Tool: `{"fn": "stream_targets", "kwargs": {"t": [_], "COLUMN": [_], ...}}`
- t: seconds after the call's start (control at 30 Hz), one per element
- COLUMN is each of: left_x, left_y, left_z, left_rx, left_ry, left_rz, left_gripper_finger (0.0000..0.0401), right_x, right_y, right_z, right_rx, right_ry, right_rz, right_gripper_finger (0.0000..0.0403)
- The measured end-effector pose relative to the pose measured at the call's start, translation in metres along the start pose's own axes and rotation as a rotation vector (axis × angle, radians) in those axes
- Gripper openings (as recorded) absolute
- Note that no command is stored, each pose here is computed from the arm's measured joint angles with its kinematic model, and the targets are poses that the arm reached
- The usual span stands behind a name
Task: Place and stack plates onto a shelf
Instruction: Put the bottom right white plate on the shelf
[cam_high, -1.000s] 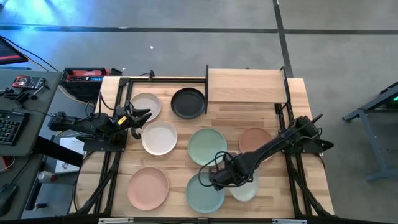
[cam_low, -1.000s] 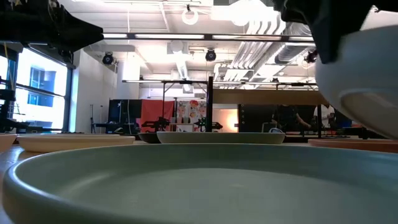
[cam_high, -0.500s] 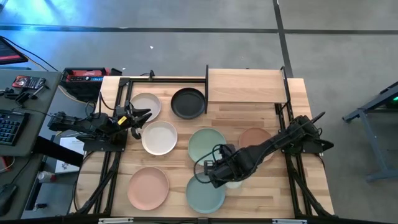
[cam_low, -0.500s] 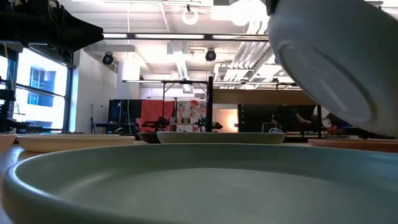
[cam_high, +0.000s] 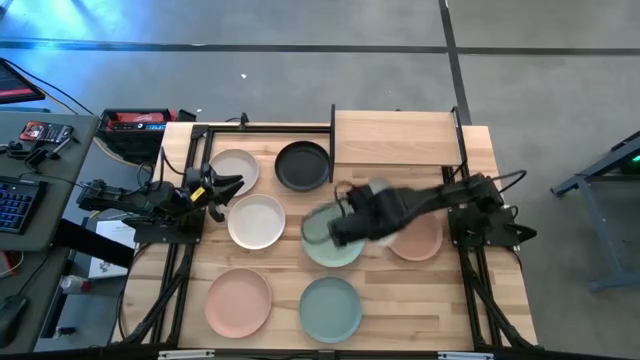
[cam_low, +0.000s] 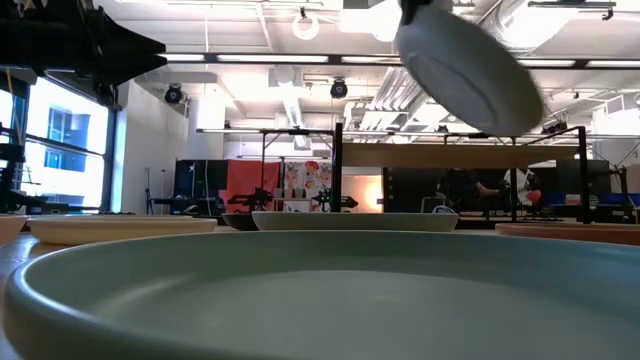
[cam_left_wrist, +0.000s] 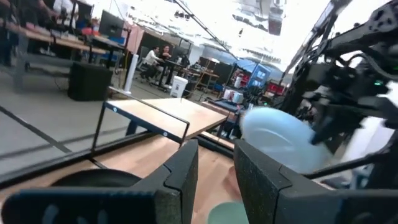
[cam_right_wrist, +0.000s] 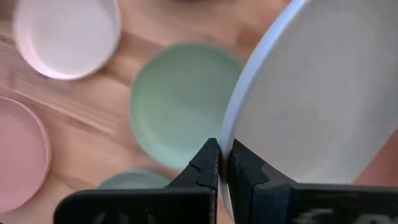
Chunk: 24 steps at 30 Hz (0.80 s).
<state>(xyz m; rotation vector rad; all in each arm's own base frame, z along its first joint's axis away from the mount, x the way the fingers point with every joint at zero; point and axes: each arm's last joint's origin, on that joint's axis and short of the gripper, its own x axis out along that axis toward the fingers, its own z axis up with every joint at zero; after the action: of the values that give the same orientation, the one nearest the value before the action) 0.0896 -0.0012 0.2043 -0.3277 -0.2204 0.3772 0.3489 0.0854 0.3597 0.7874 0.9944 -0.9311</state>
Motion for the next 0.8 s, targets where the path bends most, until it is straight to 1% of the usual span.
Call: {"fn": "stream_targets", "kwargs": {"t": [0.1, 0.17, 0.4, 0.6, 0.7, 0.8], "left_x": [0.000, 0.000, 0.000, 0.000, 0.000, 0.000], "left_y": [0.000, 0.000, 0.000, 0.000, 0.000, 0.001], "left_z": [0.000, 0.000, 0.000, 0.000, 0.000, 0.000], "left_rx": [-0.071, -0.093, -0.105, -0.105, -0.105, -0.105], "left_ry": [0.000, 0.000, 0.000, 0.000, -0.001, -0.009], "left_rz": [0.000, 0.000, 0.000, 0.000, 0.002, 0.028], "left_gripper_finger": [0.0092, 0.0092, 0.0092, 0.0092, 0.0092, 0.0092], "right_x": [0.000, 0.002, 0.008, 0.020, 0.029, 0.038], "right_y": [-0.006, -0.012, -0.035, -0.056, -0.065, -0.074], "right_z": [0.030, 0.049, 0.107, 0.139, 0.150, 0.159], "right_rx": [-0.098, -0.161, -0.399, -0.610, -0.678, -0.725], "right_ry": [-0.030, -0.041, -0.068, -0.048, -0.037, -0.012], "right_rz": [0.000, -0.007, -0.046, -0.110, -0.166, -0.206], "right_gripper_finger": [0.0000, 0.0000, 0.0000, 0.0000, 0.0000, 0.0000]}}
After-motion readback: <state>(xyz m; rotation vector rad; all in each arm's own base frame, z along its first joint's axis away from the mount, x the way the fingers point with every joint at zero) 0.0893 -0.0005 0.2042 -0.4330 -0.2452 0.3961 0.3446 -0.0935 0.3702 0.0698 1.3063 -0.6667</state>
